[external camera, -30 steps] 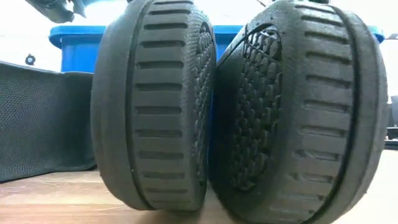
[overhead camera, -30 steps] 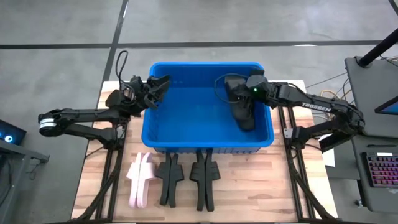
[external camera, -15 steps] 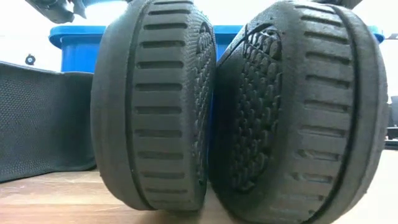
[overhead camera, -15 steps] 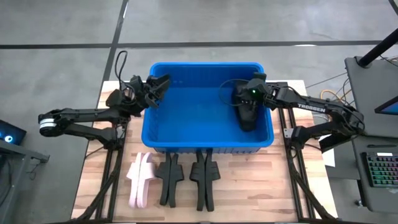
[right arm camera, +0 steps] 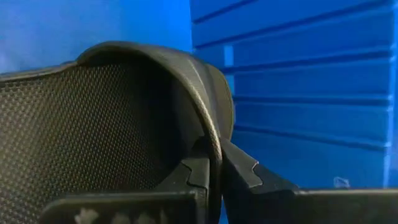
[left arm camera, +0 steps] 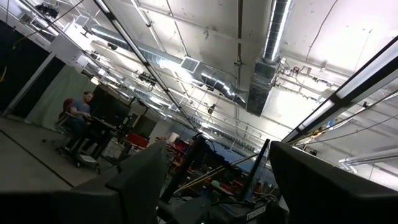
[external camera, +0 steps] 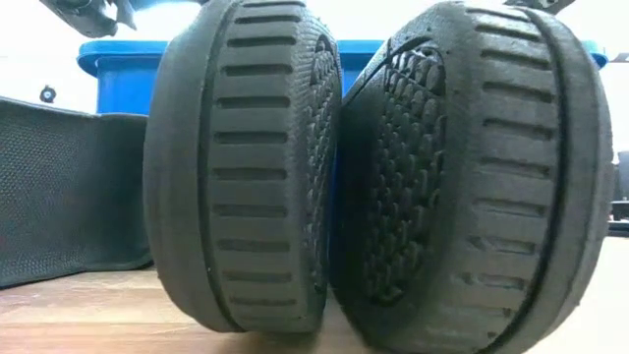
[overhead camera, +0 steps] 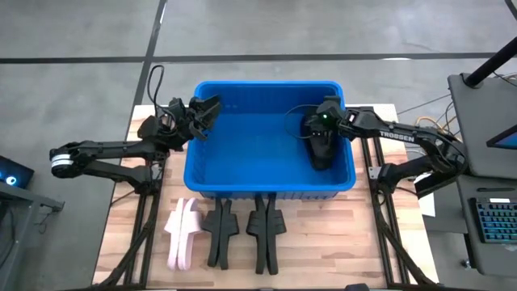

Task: Pick and place slides into bin
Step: Put the black slide into the bin

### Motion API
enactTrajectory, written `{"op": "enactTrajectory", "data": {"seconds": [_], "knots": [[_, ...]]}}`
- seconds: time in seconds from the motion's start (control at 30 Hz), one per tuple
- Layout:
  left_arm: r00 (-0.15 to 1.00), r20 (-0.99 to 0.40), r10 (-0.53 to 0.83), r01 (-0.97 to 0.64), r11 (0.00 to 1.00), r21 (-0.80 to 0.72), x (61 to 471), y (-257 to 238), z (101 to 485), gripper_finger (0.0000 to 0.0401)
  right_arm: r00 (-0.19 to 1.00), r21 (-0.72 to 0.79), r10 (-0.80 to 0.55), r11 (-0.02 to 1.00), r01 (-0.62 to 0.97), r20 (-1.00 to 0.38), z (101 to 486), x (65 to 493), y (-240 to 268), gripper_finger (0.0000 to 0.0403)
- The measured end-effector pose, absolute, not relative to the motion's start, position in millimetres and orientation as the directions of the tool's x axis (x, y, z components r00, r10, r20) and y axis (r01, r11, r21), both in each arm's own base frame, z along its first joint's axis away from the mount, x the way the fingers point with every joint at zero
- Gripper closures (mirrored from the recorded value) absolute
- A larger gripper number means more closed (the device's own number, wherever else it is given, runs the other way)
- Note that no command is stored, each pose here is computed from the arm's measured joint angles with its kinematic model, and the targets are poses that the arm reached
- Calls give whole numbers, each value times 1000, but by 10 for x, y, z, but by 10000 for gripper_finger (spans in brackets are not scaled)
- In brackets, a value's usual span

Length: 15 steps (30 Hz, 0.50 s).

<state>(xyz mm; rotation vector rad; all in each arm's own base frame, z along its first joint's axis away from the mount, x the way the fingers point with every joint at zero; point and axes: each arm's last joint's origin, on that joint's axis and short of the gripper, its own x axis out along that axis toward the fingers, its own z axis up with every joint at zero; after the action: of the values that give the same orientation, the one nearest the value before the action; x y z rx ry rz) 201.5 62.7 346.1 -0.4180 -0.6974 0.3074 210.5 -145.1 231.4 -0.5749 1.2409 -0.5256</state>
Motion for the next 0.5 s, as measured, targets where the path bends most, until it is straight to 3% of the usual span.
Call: {"op": "enactTrajectory", "data": {"seconds": [0.5], "knots": [[727,553,407,-133,874,-468,2016,627,3461,131,184,-675,-675,735,71,-715,2253,2112,-1482,381]]}}
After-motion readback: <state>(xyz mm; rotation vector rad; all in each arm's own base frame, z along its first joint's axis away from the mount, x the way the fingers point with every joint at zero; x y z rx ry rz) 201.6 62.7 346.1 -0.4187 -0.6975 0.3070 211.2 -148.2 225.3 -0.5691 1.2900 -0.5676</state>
